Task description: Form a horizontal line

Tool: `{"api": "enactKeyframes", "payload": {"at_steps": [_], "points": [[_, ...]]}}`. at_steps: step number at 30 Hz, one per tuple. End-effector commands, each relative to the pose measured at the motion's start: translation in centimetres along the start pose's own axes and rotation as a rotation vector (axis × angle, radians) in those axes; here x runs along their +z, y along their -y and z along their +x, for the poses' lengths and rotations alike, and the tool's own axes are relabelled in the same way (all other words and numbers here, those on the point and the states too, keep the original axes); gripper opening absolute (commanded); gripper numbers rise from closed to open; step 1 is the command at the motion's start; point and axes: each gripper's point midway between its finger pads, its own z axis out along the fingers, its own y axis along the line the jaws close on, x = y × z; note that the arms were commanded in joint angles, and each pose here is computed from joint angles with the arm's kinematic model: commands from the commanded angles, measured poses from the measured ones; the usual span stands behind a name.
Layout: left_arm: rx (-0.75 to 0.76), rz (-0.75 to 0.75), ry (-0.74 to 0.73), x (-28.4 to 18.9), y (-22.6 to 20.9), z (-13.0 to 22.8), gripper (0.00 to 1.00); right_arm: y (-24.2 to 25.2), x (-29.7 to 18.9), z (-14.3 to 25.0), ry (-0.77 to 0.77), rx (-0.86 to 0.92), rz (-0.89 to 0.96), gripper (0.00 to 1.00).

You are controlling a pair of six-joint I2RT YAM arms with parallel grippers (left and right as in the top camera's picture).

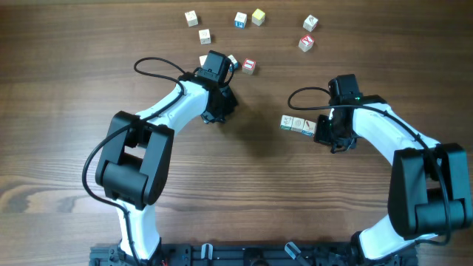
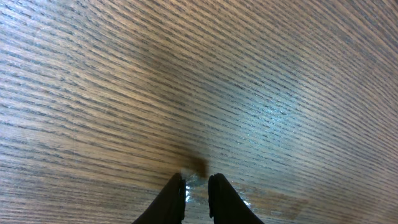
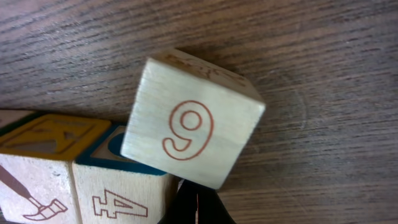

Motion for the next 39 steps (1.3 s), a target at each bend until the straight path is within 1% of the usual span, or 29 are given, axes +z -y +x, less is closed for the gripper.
{"api": "enactKeyframes", "payload": {"at_steps": [1, 34, 36, 39], "points": [[-0.016, -0.102, -0.022, 2.0, -2.9, 1.0, 0.17, -0.5, 1.1, 1.1, -0.049, 0.001, -0.035, 0.04], [-0.016, -0.102, -0.022, 2.0, -2.9, 1.0, 0.17, -1.8, 0.9, -2.8, 0.109, -0.008, -0.086, 0.05], [-0.016, -0.102, -0.022, 2.0, -2.9, 1.0, 0.17, -1.8, 0.9, -2.7, 0.107, -0.008, -0.086, 0.05], [-0.016, -0.102, -0.022, 2.0, -2.9, 1.0, 0.17, -1.2, 1.1, -1.3, 0.046, -0.005, -0.062, 0.05]]}}
